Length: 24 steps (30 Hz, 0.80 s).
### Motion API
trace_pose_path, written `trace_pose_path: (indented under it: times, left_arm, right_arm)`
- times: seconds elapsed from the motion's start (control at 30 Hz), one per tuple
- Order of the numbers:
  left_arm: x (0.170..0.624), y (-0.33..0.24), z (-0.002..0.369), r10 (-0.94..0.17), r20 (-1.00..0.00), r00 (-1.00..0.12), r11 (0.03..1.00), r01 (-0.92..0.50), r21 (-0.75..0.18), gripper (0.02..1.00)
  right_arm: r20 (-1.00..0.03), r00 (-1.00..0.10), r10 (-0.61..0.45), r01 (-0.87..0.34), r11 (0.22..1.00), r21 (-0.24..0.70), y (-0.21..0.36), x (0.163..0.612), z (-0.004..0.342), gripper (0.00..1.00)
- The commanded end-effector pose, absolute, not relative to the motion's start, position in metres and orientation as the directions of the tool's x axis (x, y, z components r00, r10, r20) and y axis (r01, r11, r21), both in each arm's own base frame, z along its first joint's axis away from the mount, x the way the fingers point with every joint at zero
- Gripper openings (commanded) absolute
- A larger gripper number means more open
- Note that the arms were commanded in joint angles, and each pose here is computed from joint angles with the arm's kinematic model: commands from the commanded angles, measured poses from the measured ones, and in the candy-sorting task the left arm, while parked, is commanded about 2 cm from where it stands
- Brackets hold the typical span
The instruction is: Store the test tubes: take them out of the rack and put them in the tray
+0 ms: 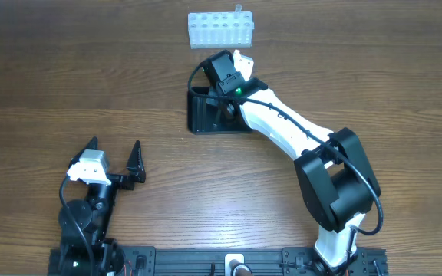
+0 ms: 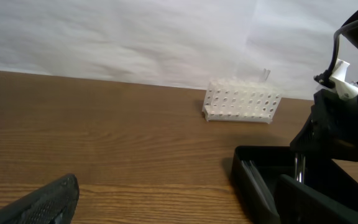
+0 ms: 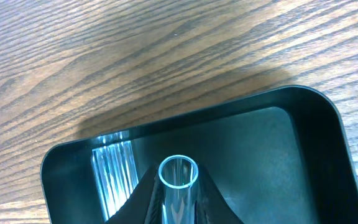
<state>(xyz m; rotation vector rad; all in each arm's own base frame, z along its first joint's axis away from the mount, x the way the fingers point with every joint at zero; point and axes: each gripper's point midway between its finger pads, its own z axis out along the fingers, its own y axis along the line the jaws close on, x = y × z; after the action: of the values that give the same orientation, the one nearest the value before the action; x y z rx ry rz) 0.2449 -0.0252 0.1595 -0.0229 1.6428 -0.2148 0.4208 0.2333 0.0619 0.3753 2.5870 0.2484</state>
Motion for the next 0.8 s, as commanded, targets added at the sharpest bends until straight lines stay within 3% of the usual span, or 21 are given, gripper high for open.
trace_pose_path:
  times: [0.03,0.13,0.27,0.5,0.67,0.8]
  left_arm:
    - [0.245,-0.026,0.158,-0.13,-0.988,-0.085,0.983,0.121,-0.14,0.998]
    - [0.245,-0.026,0.158,-0.13,-0.988,-0.085,0.983,0.121,-0.14,0.998]
    - [0.245,-0.026,0.158,-0.13,-0.988,-0.085,0.983,0.121,-0.14,1.0]
    - [0.245,-0.026,0.158,-0.13,-0.988,-0.085,0.983,0.121,-0.14,0.998]
    - [0.245,-0.026,0.158,-0.13,-0.988,-0.085,0.983,0.121,-0.14,1.0]
    - [0.245,-0.026,0.158,-0.13,-0.988,-0.085,0.983,0.121,-0.14,0.998]
  right_arm:
    - [-0.448,-0.838,0.31,0.226,0.946,0.231,0.231,0.419,0.051,0.145]
    - [-0.448,-0.838,0.312,0.228,0.946,0.231,0.23,0.42,0.051,0.196]
    - [-0.448,-0.838,0.311,0.228,0.946,0.23,0.23,0.419,0.05,0.415]
    - [-0.459,-0.837,0.299,0.211,0.949,0.232,0.231,0.422,0.057,0.485]
    - [-0.513,-0.798,0.318,0.19,0.939,0.286,0.237,0.437,0.091,0.709]
    - [-0.598,-0.732,0.327,0.165,0.937,0.309,0.235,0.462,0.128,0.746]
